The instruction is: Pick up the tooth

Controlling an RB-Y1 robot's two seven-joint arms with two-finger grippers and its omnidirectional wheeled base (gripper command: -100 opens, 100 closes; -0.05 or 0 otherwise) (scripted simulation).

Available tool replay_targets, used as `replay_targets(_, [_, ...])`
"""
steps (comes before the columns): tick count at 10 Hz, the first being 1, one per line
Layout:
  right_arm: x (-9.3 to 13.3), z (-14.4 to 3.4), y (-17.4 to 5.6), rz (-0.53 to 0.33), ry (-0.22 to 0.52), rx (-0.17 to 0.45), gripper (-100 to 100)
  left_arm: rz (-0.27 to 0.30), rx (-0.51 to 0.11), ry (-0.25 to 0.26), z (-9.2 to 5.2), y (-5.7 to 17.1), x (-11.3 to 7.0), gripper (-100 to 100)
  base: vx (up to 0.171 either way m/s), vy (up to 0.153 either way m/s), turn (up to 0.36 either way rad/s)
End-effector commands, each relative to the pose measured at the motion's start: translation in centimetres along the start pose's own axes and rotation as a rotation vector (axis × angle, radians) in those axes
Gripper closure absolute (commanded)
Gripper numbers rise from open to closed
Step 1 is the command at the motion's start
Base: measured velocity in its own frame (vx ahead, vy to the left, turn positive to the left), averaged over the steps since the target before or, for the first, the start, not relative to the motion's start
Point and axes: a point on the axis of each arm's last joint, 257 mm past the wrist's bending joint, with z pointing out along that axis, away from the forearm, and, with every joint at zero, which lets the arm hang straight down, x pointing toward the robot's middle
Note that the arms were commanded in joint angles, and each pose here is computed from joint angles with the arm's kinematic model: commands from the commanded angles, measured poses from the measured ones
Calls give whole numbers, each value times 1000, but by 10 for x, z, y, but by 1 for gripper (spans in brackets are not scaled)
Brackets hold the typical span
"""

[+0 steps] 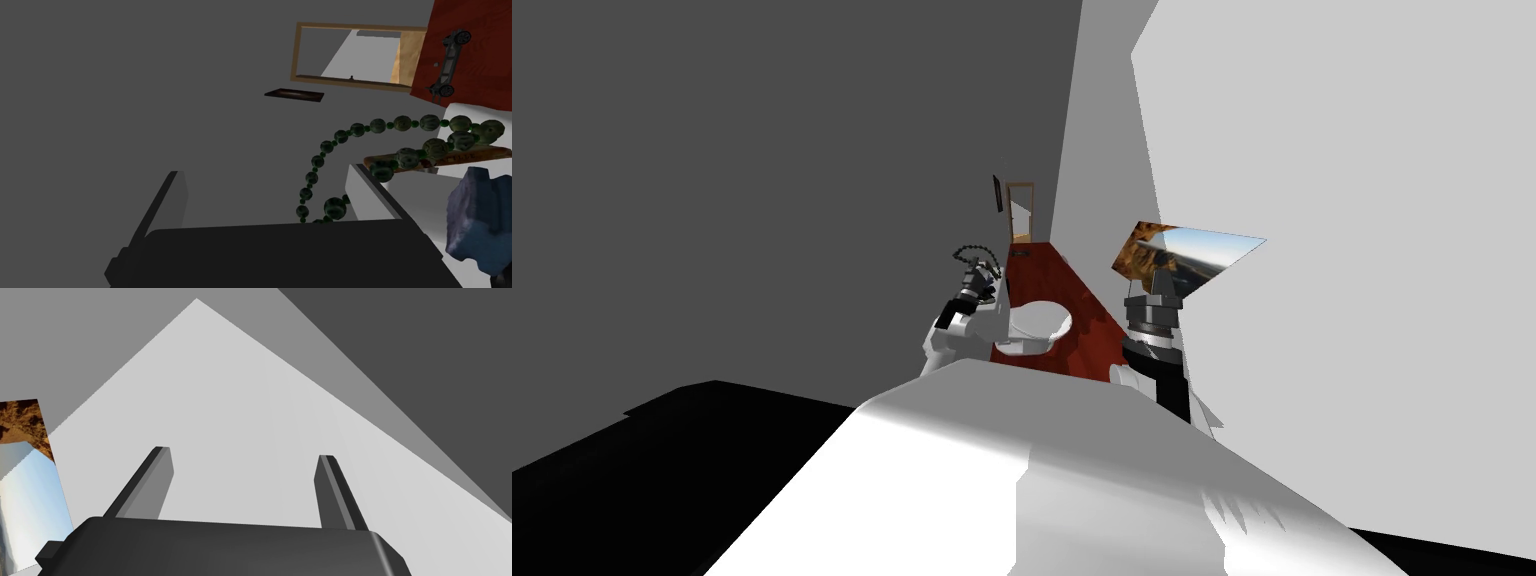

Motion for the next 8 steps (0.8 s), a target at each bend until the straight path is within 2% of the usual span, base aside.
replay_targets(1, [0, 0, 0, 0, 0, 0, 0, -21, -41, 5, 6, 10, 1, -100, -54, 4, -17])
replay_targets(2, [0, 0, 0, 0, 0, 0, 0, -21, -60, 4, 5, 15, 1, -100, -27, 6, 4])
replay_targets(3, [0, 0, 0, 0, 0, 0, 0, -64, -73, 19, 16, 15, 5, -100, -45, 6, -21])
replay_targets(5, [0, 0, 0, 0, 0, 0, 0, -63, -125, 17, 14, 28, 5, -100, -43, 7, -11])
replay_targets(6, [0, 0, 0, 0, 0, 0, 0, -105, -135, 34, 25, 27, 10, -100, -50, -1, -24])
replay_targets(8, [0, 0, 0, 0, 0, 0, 0, -103, -191, 31, 22, 41, 10, -100, -37, 2, -11])
